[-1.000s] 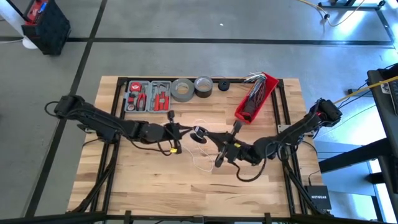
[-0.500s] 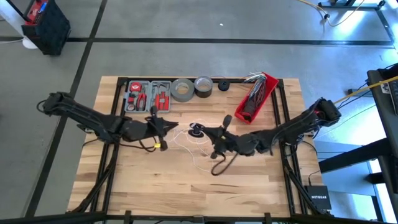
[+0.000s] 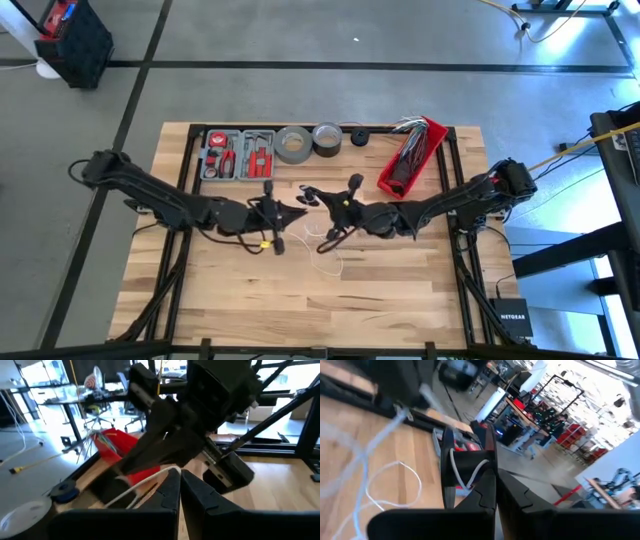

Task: Coil cords
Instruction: Coil the white wire onto the spool

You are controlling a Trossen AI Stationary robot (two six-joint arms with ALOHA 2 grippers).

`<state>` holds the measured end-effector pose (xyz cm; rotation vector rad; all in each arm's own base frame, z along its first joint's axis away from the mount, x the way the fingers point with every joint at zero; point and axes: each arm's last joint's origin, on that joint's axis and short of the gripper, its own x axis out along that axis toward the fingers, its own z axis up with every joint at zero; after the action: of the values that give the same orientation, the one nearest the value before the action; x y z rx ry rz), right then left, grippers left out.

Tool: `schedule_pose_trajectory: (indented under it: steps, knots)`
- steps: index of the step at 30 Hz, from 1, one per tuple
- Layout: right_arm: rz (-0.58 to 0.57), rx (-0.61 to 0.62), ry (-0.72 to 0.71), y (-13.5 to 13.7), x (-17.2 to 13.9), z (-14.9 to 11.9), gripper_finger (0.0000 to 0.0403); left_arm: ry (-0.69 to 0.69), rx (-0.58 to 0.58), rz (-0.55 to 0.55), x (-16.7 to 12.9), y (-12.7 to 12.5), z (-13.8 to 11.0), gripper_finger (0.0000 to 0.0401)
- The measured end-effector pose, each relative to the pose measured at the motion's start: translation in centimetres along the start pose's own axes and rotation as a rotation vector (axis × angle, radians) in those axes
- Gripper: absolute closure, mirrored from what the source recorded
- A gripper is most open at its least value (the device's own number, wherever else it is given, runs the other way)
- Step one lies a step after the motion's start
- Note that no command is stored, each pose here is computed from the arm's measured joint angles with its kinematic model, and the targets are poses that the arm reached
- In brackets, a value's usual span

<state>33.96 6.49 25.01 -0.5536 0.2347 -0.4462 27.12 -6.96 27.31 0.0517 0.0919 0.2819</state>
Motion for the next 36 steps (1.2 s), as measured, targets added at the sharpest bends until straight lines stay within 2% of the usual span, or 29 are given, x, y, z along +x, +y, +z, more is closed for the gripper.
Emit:
schedule_pose_trajectory:
  steps: [8,17,21,29,36]
  knots:
    - [-0.021,0.131,-0.075,-0.5,0.0,0.7,0.0398,0.026,0.003,0.060,2.7,0.5,-2.0,0.0400]
    - [-0.047,0.264,-0.179,-0.6,-0.9,2.1,0.0398,0.065,0.038,0.106,4.1,1.2,-3.3,0.0400]
    - [-0.048,0.278,-0.222,-1.3,-2.1,3.2,0.0398,0.071,0.052,0.108,4.3,1.5,-3.3,0.0400]
    - [-0.079,0.323,-0.300,-4.5,-4.1,5.2,0.0398,0.065,0.049,0.111,4.3,1.5,-3.2,0.0400]
    - [-0.095,0.287,-0.327,-6.4,-4.5,8.0,0.0398,0.075,0.063,0.112,4.3,1.6,-3.4,0.0400]
